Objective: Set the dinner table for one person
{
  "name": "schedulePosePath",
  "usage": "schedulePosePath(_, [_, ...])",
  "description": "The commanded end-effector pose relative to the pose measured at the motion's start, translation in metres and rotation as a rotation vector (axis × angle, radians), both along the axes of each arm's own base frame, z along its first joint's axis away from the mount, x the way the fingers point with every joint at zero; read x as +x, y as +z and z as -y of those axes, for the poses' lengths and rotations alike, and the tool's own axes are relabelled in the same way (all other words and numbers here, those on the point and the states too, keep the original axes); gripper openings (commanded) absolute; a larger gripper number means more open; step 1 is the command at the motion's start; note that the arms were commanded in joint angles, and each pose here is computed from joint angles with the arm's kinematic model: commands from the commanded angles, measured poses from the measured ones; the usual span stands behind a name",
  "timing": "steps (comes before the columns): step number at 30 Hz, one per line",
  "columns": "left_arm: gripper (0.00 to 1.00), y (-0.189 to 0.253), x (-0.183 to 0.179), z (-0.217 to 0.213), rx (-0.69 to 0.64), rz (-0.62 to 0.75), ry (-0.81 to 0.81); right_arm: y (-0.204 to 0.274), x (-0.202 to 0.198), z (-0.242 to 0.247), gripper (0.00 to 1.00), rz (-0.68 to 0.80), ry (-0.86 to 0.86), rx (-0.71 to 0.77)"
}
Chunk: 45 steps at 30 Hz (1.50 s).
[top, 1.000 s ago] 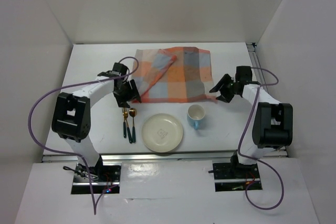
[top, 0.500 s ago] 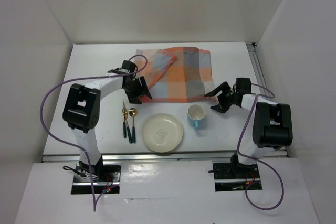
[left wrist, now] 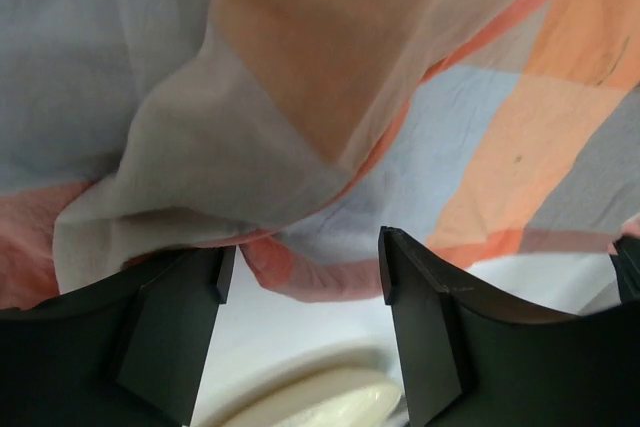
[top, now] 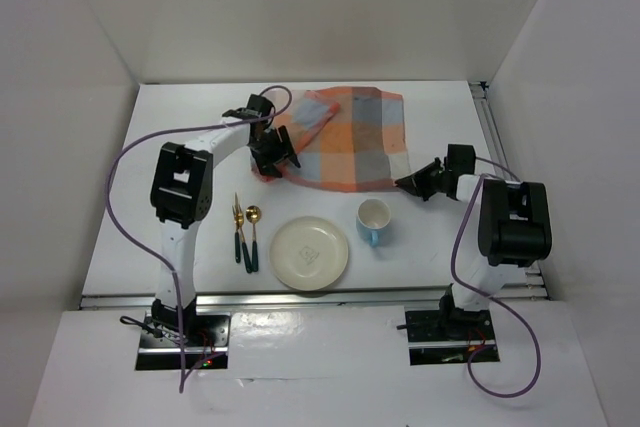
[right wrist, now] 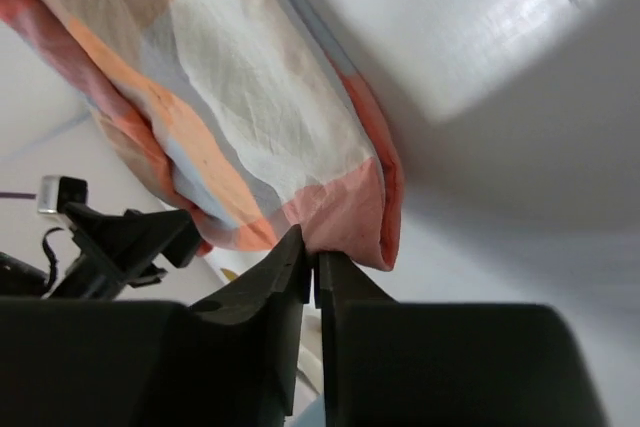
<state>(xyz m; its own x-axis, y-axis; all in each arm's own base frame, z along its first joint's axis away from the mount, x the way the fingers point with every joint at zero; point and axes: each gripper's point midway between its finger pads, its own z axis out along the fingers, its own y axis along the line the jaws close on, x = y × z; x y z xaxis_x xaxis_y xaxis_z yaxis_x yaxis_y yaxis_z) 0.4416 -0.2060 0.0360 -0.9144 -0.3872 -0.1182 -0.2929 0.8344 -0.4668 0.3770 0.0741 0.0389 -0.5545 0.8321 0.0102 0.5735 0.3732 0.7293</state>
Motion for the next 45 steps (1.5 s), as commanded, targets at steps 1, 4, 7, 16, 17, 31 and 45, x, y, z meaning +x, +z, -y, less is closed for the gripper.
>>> schedulePosePath(1, [0.76, 0.004, 0.028, 0.002, 0.038, 0.046, -0.039, 0.022, 0.038, 0.011, 0.09, 0.099, -0.044, -0.023])
schedulePosePath(4, [0.76, 0.005, 0.040, -0.003, 0.087, 0.064, -0.048, 0.017, 0.039, 0.010, 0.00, 0.082, -0.050, -0.038])
schedulePosePath(7, [0.77, 0.023, 0.048, -0.007, 0.120, 0.091, -0.061, 0.020, 0.043, 0.008, 0.00, 0.101, -0.055, -0.040])
schedulePosePath(16, [0.72, 0.055, -0.008, -0.066, 0.221, 0.062, 0.133, 0.018, 0.044, 0.001, 0.00, 0.103, -0.031, -0.046])
schedulePosePath(17, [0.52, 0.045, -0.018, -0.072, 0.189, 0.051, 0.166, 0.018, 0.044, 0.001, 0.00, 0.107, -0.025, -0.051])
schedulePosePath(31, [0.80, 0.007, -0.008, -0.077, 0.082, 0.024, 0.195, 0.009, 0.035, 0.000, 0.00, 0.080, 0.007, -0.043])
schedulePosePath(45, [0.58, -0.015, 0.030, -0.090, 0.184, 0.104, 0.155, 0.001, 0.030, 0.013, 0.00, 0.062, 0.003, -0.045])
